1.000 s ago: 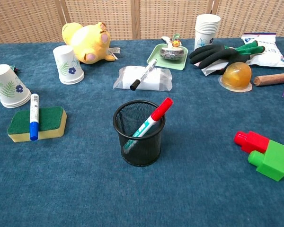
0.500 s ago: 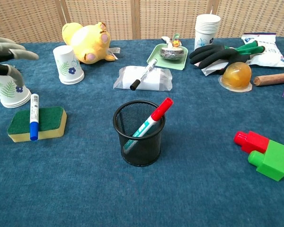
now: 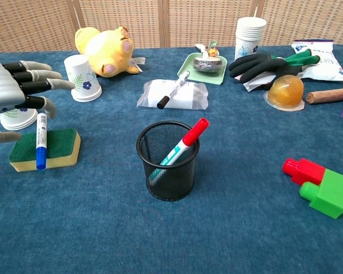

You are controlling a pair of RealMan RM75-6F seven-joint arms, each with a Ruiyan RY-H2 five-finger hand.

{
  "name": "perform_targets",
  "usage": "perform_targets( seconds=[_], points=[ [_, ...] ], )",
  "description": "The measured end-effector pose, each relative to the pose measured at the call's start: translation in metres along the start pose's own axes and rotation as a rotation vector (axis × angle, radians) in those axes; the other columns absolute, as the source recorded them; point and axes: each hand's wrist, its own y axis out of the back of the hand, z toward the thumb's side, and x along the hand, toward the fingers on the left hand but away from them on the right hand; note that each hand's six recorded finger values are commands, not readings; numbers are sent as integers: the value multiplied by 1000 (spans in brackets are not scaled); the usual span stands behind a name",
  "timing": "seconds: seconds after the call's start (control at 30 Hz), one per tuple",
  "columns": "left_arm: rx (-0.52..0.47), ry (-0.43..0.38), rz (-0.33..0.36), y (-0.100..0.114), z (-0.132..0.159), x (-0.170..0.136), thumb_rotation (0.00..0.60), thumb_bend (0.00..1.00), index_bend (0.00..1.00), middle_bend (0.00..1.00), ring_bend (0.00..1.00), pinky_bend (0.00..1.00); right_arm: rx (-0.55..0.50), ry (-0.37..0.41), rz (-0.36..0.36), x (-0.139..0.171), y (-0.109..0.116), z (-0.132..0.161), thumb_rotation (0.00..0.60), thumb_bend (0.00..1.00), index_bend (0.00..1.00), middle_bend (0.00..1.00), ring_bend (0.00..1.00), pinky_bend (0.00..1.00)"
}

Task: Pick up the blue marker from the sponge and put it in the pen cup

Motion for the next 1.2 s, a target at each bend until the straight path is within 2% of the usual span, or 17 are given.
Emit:
perform_targets(
  seconds=[0.47,0.67,1.0,1.2],
  points=[
    [36,-37,-12,-2,19,14,600,328,324,0,0,85,-27,-12,0,0,4,-5,600,0,175,0,0,0],
    [59,-55,-14,-1,27,19,600,329,380,0,0,89,-33,-12,-3,0,6,-6,600,0,176,0,0,0],
    [69,-68,-14,-2,37,23,600,333,558,0,0,123,-48,-10,-5,0,8,-7,600,0,183,0,0,0],
    [52,-56,3,1,35,22,600,333,589,0,0,149,-48,-6,0,1,7,-6,600,0,184,0,0,0]
  ],
)
